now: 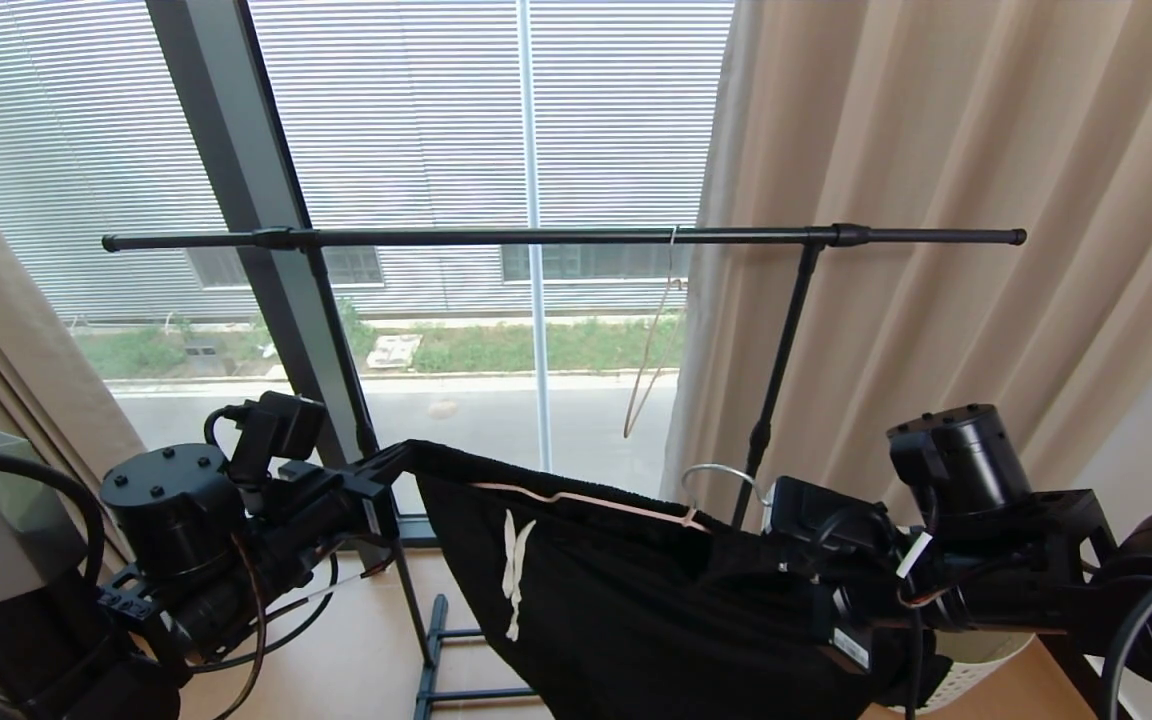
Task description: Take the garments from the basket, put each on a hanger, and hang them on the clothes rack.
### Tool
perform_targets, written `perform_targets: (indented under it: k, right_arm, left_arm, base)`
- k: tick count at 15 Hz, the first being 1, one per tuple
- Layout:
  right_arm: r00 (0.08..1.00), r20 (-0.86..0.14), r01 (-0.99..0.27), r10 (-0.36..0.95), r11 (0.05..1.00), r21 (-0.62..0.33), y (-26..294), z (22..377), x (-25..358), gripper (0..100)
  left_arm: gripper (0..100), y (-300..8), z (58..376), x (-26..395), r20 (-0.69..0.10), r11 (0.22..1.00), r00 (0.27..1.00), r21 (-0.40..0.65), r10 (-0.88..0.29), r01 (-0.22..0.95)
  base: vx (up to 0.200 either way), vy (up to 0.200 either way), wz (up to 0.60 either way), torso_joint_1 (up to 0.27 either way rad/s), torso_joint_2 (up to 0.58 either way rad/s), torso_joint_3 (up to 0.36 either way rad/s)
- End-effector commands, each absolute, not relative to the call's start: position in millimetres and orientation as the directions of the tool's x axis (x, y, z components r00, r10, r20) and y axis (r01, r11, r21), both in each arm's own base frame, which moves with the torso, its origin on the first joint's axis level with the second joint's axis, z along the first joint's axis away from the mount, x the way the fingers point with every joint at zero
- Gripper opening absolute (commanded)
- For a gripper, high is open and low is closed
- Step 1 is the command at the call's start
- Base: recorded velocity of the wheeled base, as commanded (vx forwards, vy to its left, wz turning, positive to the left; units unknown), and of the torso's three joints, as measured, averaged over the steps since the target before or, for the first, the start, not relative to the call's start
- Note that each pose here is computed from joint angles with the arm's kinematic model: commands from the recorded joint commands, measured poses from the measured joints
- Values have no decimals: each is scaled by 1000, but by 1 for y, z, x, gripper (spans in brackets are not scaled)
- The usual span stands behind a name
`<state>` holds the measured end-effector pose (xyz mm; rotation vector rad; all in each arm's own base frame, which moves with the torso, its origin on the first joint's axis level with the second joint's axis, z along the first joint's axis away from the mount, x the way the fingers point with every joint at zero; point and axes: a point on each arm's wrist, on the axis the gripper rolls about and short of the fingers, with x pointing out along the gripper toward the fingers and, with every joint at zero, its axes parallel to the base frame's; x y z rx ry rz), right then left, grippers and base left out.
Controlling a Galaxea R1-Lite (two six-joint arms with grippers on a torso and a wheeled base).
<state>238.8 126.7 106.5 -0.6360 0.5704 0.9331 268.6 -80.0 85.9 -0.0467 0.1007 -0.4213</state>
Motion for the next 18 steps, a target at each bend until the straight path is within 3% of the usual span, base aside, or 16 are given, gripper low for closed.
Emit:
perform_targets:
  k: [1, 4, 8, 14, 18]
  right_arm:
    - [472, -710, -862, 523, 445, -244, 129, 99, 242, 0]
    - [500, -704, -845, 503, 463, -269, 133, 101, 249, 0]
    - [505, -702, -841, 503, 469, -269, 135, 101, 253, 0]
    - [604, -665, -772, 439, 530, -351, 137, 101, 262, 0]
    - [648, -618, -713, 445, 640, -287, 149, 106, 270, 0]
  left_arm:
    - [0, -87, 93, 259, -71, 897, 895, -62, -441, 437]
    - [0, -93, 117, 260, -21, 889, 890, 18, -456, 457]
    - [0, -122, 150, 272, -152, 861, 857, 57, -492, 505]
    - [0, -166, 172, 257, -243, 817, 821, 150, -516, 557]
    - [0, -182, 187, 238, -329, 777, 773, 155, -542, 610]
  base:
    - [0, 0, 0, 0, 0, 0]
    - [0, 0, 0, 0, 0, 0]
    - [0, 0, 0, 0, 0, 0]
    - [0, 0, 0, 0, 0, 0]
    - [0, 0, 0, 0, 0, 0]
